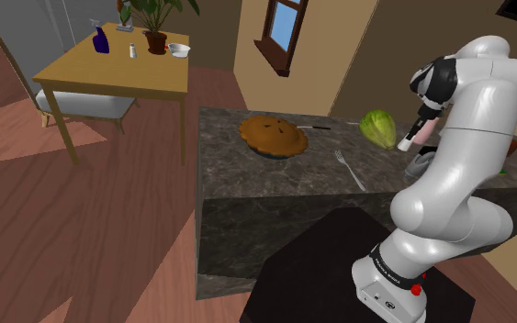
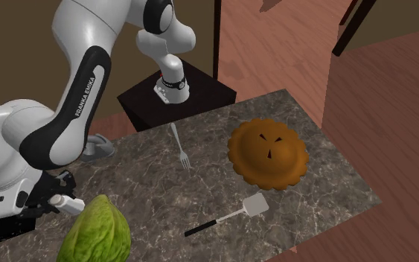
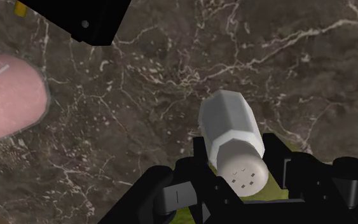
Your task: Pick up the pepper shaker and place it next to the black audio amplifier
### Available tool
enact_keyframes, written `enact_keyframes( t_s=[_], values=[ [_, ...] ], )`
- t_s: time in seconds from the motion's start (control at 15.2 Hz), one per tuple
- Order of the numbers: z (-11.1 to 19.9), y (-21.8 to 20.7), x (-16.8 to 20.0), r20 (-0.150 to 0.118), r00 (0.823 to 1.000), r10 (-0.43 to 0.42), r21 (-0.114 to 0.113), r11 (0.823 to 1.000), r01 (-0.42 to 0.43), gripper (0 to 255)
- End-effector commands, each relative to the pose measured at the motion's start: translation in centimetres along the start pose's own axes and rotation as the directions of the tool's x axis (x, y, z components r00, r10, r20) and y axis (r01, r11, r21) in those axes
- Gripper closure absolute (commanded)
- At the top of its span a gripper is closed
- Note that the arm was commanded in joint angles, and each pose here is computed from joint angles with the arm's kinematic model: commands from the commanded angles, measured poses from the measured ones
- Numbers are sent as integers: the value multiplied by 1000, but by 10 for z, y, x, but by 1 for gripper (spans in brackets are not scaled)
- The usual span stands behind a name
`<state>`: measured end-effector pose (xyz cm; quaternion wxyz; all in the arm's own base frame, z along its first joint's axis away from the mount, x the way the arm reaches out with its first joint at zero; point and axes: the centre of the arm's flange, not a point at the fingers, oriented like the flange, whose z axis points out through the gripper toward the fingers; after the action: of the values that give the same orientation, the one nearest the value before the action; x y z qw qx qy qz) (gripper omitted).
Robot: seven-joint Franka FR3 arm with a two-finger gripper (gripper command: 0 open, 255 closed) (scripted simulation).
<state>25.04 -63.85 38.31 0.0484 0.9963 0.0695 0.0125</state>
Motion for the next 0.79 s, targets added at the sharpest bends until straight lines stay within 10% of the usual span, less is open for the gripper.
enact_keyframes(
  t_s=[0.0,0.66,0.73],
  values=[
    [10,0,-1,0,1000,0,-1,1000,0,255],
    [22,-1,-1,0,1000,0,-1,1000,0,255],
    [22,-1,-1,0,1000,0,-1,1000,0,0]
  ],
)
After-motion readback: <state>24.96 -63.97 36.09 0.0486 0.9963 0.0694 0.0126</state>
